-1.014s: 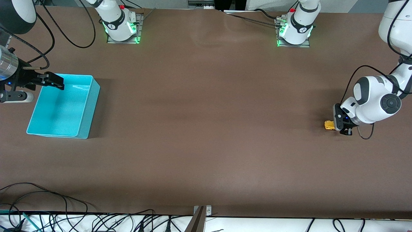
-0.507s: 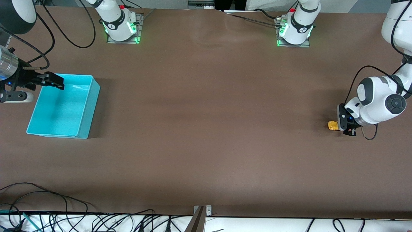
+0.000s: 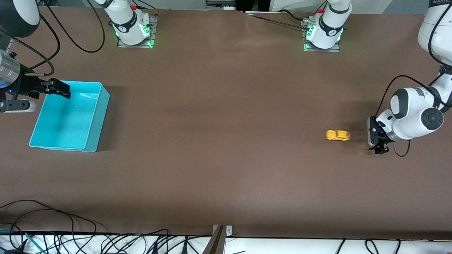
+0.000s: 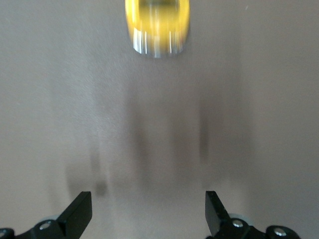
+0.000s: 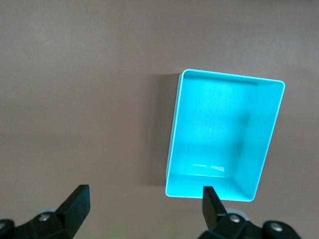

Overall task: Wind up and store yellow beetle car
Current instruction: 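Open the left gripper to release the wound-up car, then reach the right gripper to the car while the left gripper withdraws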

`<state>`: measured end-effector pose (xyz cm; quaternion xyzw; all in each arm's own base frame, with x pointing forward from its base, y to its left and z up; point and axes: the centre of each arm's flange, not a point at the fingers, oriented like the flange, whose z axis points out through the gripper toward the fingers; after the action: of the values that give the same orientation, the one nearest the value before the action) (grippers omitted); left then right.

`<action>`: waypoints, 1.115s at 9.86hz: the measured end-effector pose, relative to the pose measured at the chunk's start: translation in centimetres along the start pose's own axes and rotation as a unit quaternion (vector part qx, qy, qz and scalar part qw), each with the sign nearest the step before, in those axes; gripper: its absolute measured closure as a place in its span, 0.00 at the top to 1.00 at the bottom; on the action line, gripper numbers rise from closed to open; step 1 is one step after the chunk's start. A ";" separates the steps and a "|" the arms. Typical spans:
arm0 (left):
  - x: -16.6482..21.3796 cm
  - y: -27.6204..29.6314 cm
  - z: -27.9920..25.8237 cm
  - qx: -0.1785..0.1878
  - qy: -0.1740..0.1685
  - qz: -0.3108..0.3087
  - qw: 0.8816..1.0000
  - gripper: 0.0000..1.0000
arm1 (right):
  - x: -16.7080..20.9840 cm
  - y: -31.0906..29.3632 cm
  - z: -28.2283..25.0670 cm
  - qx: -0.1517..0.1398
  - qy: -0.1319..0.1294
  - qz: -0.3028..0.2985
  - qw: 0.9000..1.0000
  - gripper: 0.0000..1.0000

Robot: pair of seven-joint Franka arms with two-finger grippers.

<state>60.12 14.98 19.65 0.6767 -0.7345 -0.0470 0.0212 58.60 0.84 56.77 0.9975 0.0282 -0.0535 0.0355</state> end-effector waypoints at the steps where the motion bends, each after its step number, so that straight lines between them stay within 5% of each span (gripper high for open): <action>1: 0.3 -0.3 -1.4 -0.016 0.002 -0.003 1.000 1.00 | 0.0 0.0 0.0 0.000 0.000 0.000 1.000 1.00; 4: 0.7 -0.7 -6.9 -0.062 0.003 -0.047 0.997 1.00 | 0.0 0.0 0.0 0.000 0.000 0.000 1.000 1.00; 11: 1.8 -0.4 -21.9 -0.104 0.020 -0.144 0.984 1.00 | 0.0 0.0 0.0 0.000 0.000 0.000 1.000 1.00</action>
<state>62.49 12.22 41.32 0.7701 -0.6200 -0.1127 0.0992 58.60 0.85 56.75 0.9975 0.0282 -0.0539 0.0356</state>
